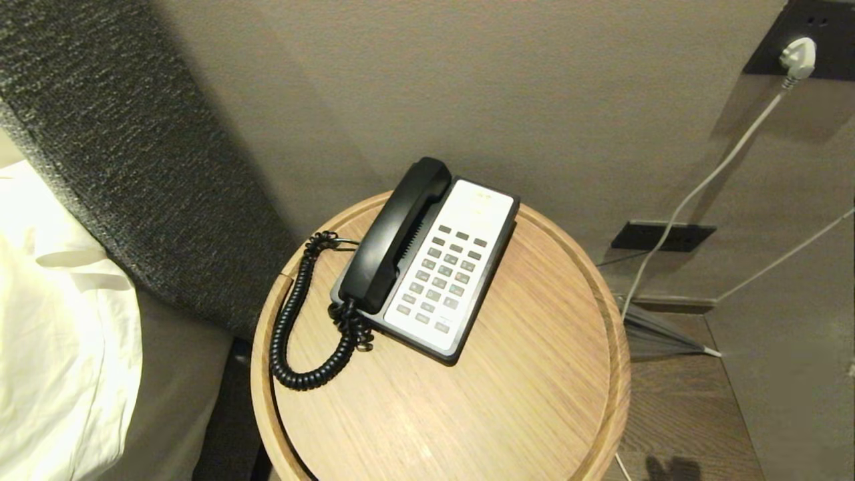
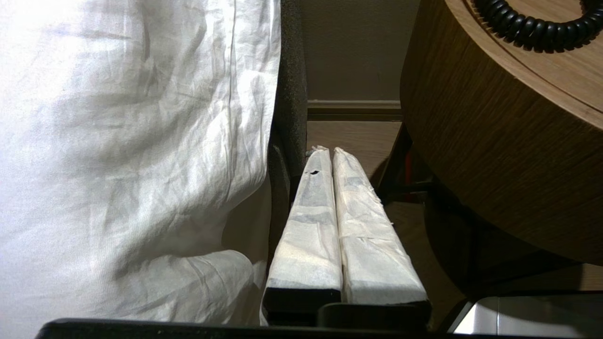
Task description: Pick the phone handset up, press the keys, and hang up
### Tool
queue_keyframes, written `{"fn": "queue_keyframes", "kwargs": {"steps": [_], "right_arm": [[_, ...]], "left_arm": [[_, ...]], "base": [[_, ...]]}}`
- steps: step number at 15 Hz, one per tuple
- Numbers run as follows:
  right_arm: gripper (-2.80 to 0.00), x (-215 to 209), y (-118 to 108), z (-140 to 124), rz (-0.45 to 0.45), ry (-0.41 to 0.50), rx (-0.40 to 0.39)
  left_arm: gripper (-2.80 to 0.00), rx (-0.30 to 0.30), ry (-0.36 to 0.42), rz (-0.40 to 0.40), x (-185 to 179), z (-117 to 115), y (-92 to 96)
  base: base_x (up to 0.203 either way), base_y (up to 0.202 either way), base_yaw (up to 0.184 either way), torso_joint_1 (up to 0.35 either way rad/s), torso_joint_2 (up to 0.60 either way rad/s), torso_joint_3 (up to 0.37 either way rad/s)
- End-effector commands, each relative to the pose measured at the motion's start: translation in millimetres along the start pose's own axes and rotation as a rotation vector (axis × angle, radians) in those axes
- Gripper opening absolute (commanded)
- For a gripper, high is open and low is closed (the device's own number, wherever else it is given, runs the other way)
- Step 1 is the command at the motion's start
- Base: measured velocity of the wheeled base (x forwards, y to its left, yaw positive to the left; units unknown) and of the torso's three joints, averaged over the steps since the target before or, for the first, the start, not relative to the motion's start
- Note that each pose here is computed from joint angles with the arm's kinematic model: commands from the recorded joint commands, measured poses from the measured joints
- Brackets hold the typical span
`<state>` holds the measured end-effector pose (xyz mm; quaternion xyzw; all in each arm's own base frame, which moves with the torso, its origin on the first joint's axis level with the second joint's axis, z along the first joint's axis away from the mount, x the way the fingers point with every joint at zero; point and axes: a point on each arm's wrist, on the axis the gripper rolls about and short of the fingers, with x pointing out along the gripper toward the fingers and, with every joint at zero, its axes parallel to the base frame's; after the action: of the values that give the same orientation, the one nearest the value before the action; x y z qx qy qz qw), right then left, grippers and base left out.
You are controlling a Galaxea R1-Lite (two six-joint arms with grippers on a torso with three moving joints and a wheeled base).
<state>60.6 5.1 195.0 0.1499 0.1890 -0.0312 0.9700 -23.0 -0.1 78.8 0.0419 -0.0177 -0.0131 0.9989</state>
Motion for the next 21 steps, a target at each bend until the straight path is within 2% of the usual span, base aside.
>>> {"fn": "queue_keyframes", "kwargs": {"steps": [1,7,11,17,21], "right_arm": [[-2.8,-33.3,-17.3,-35.7,0.032,-0.13,-0.007],[-2.8,-39.4,-33.5,-93.8,0.058,-0.199,-0.148],[-2.8,-25.8,-39.6,-112.4,0.046,-0.178,-0.224],[-2.8,-36.0,-44.2,-126.7,0.104,-0.353,-0.278],[-2.8,-29.6,-47.3,-132.6,0.055,-0.395,-0.296]], "left_arm": [[-2.8,0.0,0.019,-0.002,1.3,-5.0,-0.4],[-2.8,0.0,0.019,-0.002,1.3,-5.0,-0.4],[-2.8,-0.001,0.019,-0.002,1.3,-5.0,-0.4],[-2.8,0.0,0.019,-0.002,1.3,-5.0,-0.4],[-2.8,-0.001,0.019,-0.002,1.3,-5.0,-0.4]], "base": [[0.0,0.0,0.0,0.0,0.0,0.0],[0.0,0.0,0.0,0.0,0.0,0.0],[0.0,0.0,0.0,0.0,0.0,0.0],[0.0,0.0,0.0,0.0,0.0,0.0],[0.0,0.0,0.0,0.0,0.0,0.0]]}}
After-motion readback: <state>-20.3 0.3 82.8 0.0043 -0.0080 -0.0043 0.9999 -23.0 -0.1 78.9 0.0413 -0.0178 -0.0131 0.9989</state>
